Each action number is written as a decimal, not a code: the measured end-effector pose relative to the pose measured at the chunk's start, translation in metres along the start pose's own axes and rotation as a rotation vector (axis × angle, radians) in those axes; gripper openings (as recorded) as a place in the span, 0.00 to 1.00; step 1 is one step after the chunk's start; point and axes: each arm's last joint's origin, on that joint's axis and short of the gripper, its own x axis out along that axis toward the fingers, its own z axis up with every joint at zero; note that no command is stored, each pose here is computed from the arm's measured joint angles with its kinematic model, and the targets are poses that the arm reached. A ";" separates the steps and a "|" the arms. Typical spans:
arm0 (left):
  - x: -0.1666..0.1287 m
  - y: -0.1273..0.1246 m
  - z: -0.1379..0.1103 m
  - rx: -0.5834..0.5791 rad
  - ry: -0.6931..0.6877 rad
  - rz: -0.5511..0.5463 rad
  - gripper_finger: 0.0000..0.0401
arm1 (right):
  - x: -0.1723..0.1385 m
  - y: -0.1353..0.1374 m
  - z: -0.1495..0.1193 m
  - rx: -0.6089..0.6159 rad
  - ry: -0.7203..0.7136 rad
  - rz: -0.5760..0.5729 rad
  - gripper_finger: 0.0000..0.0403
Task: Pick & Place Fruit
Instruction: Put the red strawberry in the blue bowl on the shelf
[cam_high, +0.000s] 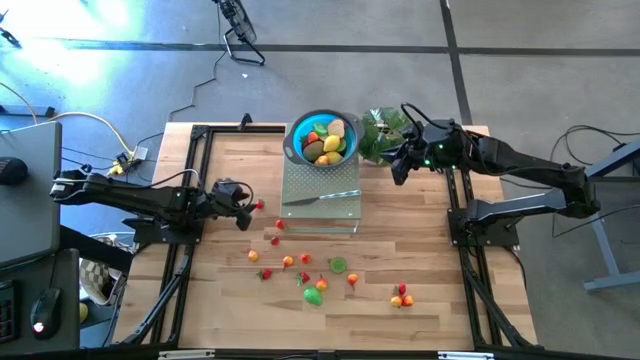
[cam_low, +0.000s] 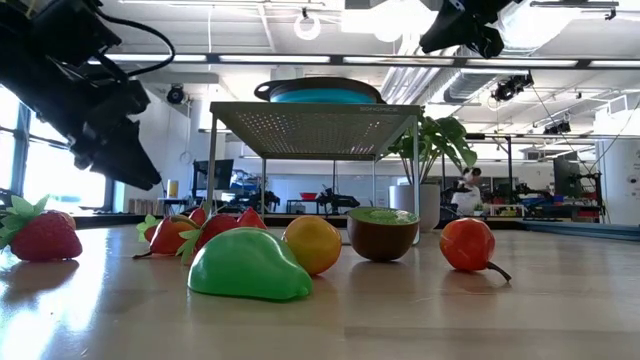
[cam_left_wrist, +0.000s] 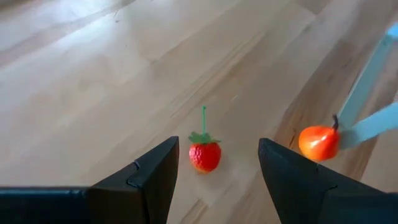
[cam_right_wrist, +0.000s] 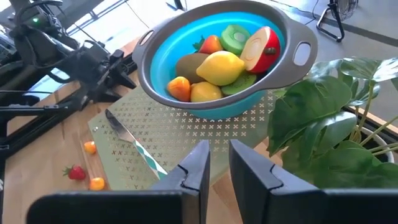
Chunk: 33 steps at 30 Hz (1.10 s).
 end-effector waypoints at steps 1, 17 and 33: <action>0.000 0.000 0.000 0.027 0.002 0.002 0.54 | 0.000 0.000 0.000 -0.007 -0.001 -0.004 0.13; 0.001 -0.001 0.000 0.146 0.005 -0.016 0.54 | 0.000 0.000 0.000 -0.171 -0.006 -0.017 0.13; 0.012 -0.002 -0.007 0.162 0.018 0.017 0.54 | 0.000 -0.003 0.002 -0.221 -0.040 -0.115 0.13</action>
